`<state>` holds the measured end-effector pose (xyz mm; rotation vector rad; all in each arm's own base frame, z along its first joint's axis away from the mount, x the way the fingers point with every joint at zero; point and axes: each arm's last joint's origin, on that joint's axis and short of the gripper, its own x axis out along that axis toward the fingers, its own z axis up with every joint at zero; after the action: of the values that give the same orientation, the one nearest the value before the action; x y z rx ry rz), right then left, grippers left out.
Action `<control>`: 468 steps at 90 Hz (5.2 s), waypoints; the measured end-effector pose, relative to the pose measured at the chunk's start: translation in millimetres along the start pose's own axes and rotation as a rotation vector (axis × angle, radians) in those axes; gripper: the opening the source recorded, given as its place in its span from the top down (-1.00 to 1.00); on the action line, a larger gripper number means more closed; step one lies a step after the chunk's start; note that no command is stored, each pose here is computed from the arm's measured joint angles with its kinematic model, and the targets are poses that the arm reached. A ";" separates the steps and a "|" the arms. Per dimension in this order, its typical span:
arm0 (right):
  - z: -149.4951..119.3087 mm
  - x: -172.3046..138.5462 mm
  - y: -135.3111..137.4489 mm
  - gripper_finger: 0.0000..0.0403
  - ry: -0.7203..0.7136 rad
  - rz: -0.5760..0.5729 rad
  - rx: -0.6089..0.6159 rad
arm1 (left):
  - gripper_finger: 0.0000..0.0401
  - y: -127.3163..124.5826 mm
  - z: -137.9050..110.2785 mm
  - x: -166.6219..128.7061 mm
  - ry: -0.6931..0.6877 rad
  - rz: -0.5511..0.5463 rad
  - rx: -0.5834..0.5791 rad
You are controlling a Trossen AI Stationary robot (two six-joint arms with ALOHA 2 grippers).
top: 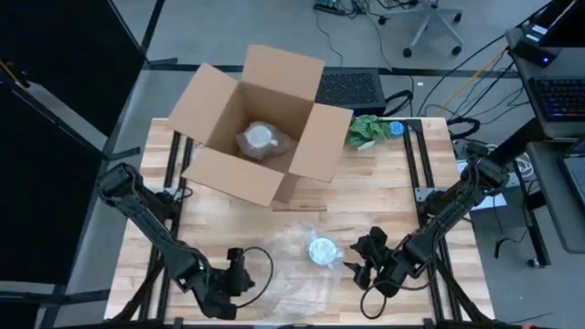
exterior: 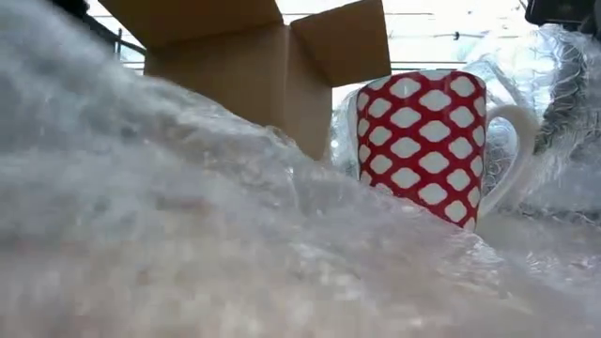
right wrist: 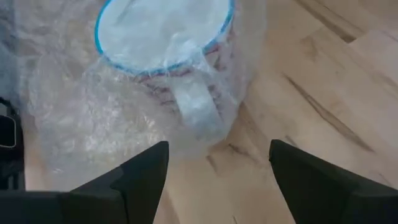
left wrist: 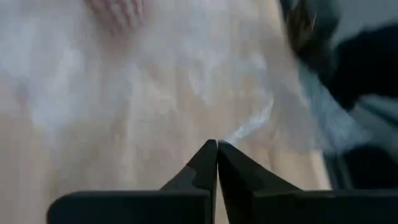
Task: Wrap mug
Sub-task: Wrap the red mug with bubble wrap
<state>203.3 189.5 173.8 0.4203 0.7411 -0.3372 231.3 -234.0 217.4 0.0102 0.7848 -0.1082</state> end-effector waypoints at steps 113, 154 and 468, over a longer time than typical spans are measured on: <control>2.7 -9.5 -1.9 -0.32 0.037 -0.053 -0.110 | 0.48 1.7 -0.2 -0.5 0.257 -0.296 0.010; 3.9 -9.5 -2.6 -0.32 -0.004 -0.070 -0.113 | 0.14 -35.5 -42.3 31.6 0.190 -0.096 0.217; 105.6 27.4 29.1 -0.32 0.059 -0.075 -0.115 | 1.00 128.0 93.9 118.2 -0.237 0.133 0.187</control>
<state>295.7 159.8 231.5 0.2956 0.8309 -0.3516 393.4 -122.4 196.4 0.2230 0.5330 -0.0555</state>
